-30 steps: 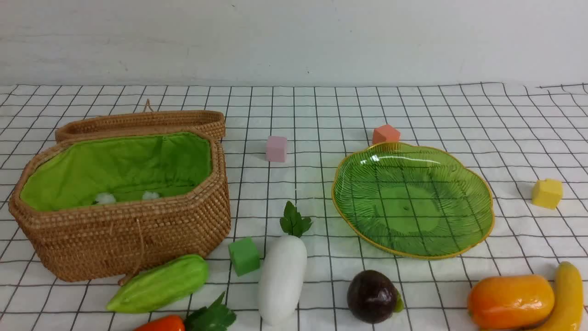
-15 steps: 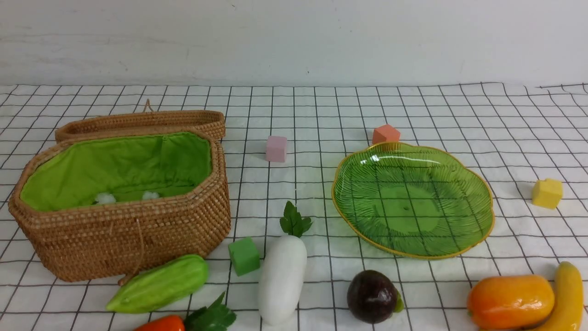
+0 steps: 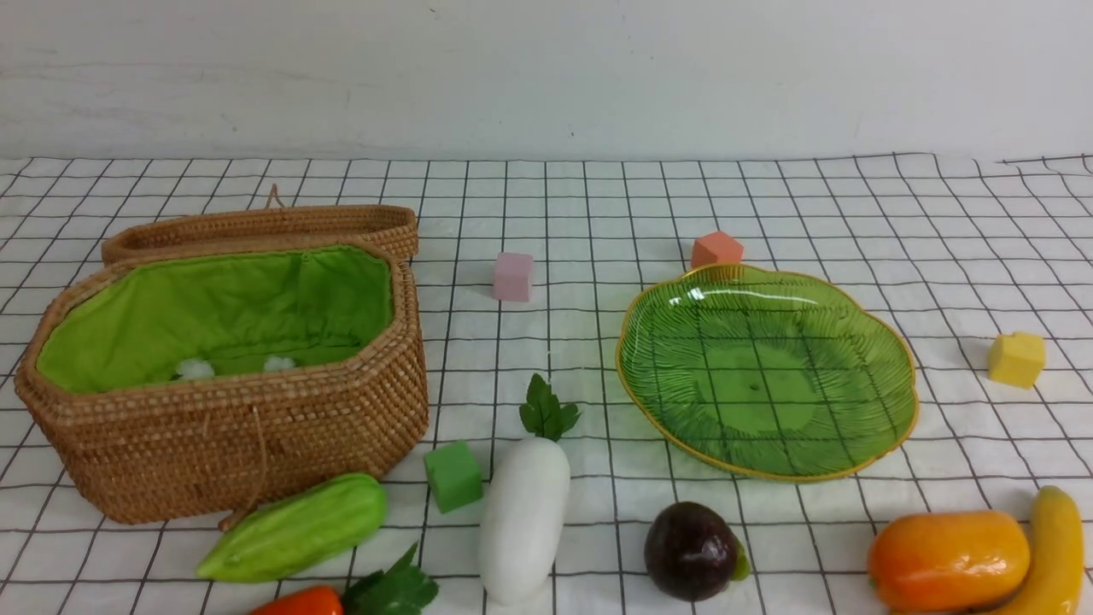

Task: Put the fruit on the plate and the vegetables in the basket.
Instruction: Use the left arm to grab a carrot and put it into the left basket

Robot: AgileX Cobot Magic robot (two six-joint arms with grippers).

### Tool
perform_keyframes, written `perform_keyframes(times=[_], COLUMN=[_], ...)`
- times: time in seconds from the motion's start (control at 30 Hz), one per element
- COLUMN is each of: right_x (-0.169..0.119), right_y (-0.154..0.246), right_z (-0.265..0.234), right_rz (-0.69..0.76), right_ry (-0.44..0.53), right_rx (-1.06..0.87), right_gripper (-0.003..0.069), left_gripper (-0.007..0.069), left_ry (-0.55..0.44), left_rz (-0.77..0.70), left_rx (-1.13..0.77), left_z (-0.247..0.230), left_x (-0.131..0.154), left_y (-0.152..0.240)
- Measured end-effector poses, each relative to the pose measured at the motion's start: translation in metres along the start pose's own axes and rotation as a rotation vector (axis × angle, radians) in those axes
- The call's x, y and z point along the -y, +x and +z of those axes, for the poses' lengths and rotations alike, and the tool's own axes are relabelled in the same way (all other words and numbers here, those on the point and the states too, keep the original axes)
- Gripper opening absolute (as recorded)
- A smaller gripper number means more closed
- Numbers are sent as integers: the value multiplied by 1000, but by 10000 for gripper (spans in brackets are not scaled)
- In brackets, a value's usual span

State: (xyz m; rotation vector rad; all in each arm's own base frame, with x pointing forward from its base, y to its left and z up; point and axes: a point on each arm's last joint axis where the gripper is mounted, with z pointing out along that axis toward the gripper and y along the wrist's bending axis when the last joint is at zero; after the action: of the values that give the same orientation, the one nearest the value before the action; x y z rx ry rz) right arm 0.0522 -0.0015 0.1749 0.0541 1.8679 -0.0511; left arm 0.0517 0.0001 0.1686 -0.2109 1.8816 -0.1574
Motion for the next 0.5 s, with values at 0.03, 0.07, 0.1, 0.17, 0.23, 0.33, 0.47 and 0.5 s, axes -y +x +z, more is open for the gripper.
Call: perform_keyframes(times=[0.03,0.07,0.1,0.17,0.23,0.33,0.47,0.5], right_x=[0,0,0,0,0,0,0,0], right_y=[0,0,0,0,0,0,0,0], right_z=[0,0,0,0,0,0,0,0], right_rz=[0,0,0,0,0,0,0,0], right_ry=[0,0,0,0,0,0,0,0], right_rx=[0,0,0,0,0,0,0,0], right_gripper=[244,244,244,244,244,244,244,244], left_gripper=[239,239,239,239,239,239,239,239], left_ry=[0,0,0,0,0,0,0,4], left_rz=[0,0,0,0,0,0,6,-3], left_rx=[0,0,0,0,0,0,11,24], left_z=[0,0,0,0,0,0,0,0], left_x=[0,0,0,0,0,0,0,0], left_y=[0,0,0,0,0,0,-1,-2])
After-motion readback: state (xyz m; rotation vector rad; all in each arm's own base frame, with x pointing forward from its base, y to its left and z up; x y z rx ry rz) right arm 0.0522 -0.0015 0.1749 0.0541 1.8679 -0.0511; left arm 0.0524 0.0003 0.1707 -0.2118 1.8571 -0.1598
